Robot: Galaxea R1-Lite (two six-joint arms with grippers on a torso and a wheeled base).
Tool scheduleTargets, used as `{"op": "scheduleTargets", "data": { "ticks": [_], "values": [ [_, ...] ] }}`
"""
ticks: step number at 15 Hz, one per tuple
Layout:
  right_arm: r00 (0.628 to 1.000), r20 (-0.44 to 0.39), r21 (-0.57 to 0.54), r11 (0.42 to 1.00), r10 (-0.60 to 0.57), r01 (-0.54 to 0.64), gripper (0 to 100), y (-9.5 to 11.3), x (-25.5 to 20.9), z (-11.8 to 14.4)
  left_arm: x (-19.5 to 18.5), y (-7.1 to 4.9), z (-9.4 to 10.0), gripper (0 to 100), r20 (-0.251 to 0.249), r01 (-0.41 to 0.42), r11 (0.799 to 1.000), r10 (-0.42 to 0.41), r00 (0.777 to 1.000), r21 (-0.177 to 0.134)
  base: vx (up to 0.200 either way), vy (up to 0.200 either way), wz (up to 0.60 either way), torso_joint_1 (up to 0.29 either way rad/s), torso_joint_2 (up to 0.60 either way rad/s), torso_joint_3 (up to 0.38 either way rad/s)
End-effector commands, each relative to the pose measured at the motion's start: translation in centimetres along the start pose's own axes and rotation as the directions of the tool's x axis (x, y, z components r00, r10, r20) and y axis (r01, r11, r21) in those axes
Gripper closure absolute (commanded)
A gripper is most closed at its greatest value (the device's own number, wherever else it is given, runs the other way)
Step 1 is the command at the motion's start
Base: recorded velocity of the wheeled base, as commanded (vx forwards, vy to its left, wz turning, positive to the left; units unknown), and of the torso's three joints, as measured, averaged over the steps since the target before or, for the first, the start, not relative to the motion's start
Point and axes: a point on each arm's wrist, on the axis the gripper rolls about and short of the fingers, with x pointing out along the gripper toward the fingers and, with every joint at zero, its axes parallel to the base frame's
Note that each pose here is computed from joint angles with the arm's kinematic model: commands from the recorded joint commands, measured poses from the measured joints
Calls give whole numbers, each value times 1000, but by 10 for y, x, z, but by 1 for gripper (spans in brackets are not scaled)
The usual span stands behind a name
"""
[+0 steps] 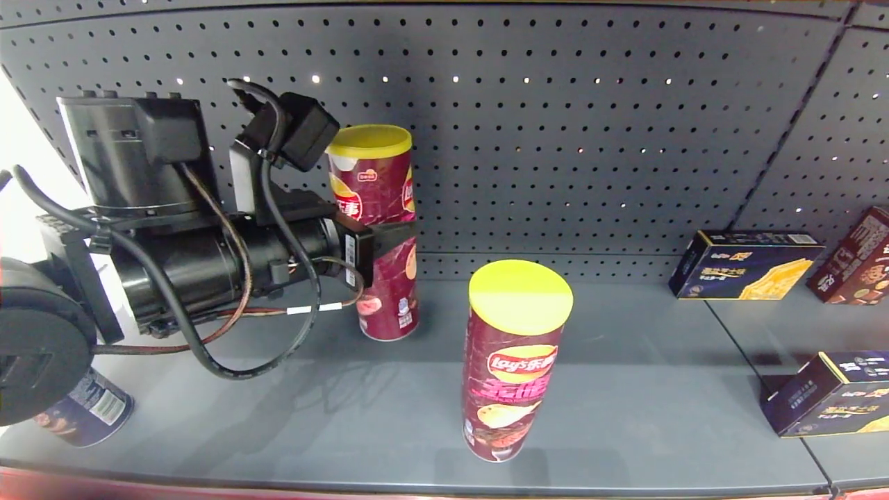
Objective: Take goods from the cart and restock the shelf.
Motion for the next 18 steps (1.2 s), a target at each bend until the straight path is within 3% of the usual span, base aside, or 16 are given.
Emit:
{"op": "scheduleTargets", "data": {
  "ticks": [1,5,8,10,14,18],
  "values": [
    [1000,-1,-1,1000,-1,1,0,0,0,0,7,-6,-5,100,-27,-8,1000,8,1000,-1,0,0,0,0,0,0],
    [1000,-1,-1,1000,-1,1,0,0,0,0,20,-8,-15,100,-51,-144,990,143,988,-10,0,0,0,0,0,0],
    [1000,-1,-1,1000,-1,1,0,0,0,0,38,-21,-22,100,-11,-209,978,208,978,-11,0,0,0,0,0,0],
    [1000,-1,-1,1000,-1,1,0,0,0,0,51,-27,-31,100,10,-223,975,223,975,-12,0,0,0,0,0,0],
    [1000,-1,-1,1000,1,-1,0,0,0,0,74,-29,-48,100,7,-226,974,226,974,-12,0,0,0,0,0,0],
    [1000,-1,-1,1000,-1,1,0,0,0,0,84,-30,-45,100,39,-223,975,224,974,-18,0,0,0,0,0,0]
  ]
}}
